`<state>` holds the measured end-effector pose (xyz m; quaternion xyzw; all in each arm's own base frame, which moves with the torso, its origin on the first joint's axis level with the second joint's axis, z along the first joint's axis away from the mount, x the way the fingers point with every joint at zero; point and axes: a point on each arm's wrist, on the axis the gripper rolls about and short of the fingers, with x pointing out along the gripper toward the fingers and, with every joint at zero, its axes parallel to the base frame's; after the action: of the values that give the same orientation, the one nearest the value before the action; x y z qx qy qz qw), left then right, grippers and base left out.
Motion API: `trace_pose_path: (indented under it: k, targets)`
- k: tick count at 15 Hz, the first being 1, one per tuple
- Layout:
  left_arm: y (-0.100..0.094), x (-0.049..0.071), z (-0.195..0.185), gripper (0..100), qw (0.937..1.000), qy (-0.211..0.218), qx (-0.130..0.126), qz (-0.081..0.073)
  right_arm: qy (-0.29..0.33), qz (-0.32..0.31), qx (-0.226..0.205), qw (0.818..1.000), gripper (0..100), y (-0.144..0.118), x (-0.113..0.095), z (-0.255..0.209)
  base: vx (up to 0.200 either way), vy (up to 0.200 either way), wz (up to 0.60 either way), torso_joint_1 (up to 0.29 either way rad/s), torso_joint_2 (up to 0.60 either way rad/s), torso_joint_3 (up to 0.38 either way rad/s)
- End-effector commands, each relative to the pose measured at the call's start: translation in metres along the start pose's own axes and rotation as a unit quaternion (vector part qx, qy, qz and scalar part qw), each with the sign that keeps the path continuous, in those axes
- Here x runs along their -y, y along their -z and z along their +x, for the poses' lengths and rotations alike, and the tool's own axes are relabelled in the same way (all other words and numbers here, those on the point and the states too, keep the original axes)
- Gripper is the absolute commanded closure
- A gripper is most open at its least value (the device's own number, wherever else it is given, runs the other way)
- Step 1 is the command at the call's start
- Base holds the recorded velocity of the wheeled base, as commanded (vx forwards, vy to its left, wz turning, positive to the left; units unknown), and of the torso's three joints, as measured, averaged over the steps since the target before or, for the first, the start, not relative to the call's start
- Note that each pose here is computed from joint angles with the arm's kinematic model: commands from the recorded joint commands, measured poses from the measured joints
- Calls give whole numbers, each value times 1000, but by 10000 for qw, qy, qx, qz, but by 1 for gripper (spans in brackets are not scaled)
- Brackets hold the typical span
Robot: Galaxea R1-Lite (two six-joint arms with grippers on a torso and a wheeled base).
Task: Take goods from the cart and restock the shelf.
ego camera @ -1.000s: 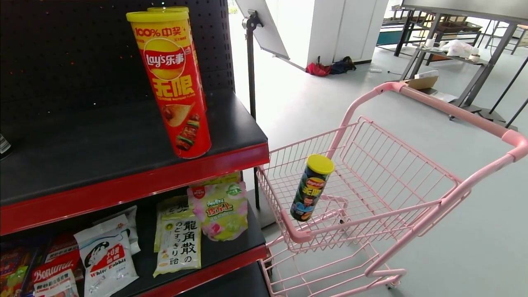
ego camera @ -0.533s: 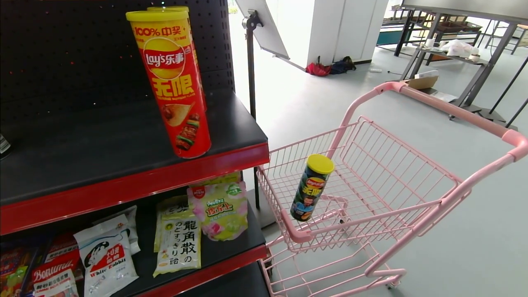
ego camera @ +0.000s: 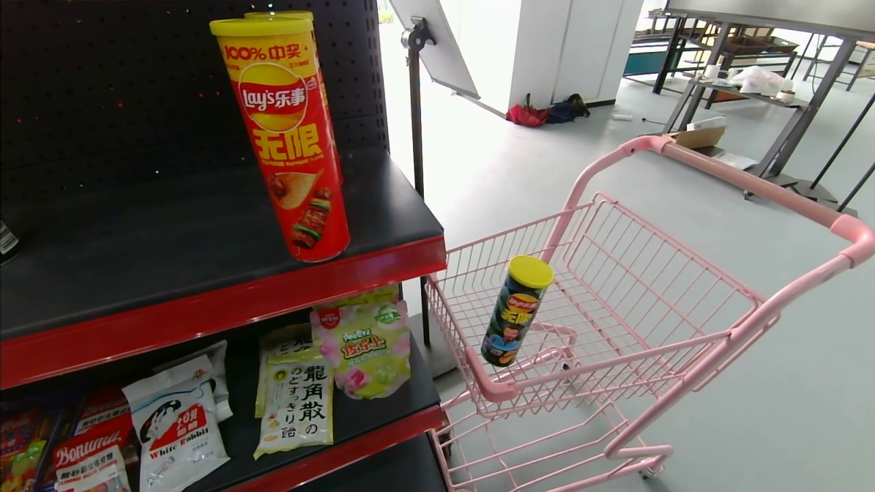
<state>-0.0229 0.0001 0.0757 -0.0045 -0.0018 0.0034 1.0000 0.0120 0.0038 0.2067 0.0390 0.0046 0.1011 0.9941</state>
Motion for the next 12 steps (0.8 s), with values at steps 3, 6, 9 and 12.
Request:
trace_pose_path:
  k: [3, 6, 9, 12]
  targets:
    - [0, 0, 0, 0, 10000, -4, -3, -1, -1736, 659, -1935, 9634, 0, 36, -1, 184, 0, 0, 0, 0, 0, 0]
    - [0, 0, 0, 0, 10000, -4, -3, -1, -1799, 648, -2207, 9564, 0, 80, 1, 238, 0, 0, 0, 0, 0, 0]
    - [0, 0, 0, 0, 10000, -4, -3, -1, -2305, 444, -2186, 9471, 0, 105, -3, 262, 0, 0, 0, 0, 0, 0]
    - [0, 0, 0, 0, 10000, -4, -3, -1, -2479, 252, -2369, 9390, 0, 125, -8, 282, 0, 0, 0, 0, 0, 0]
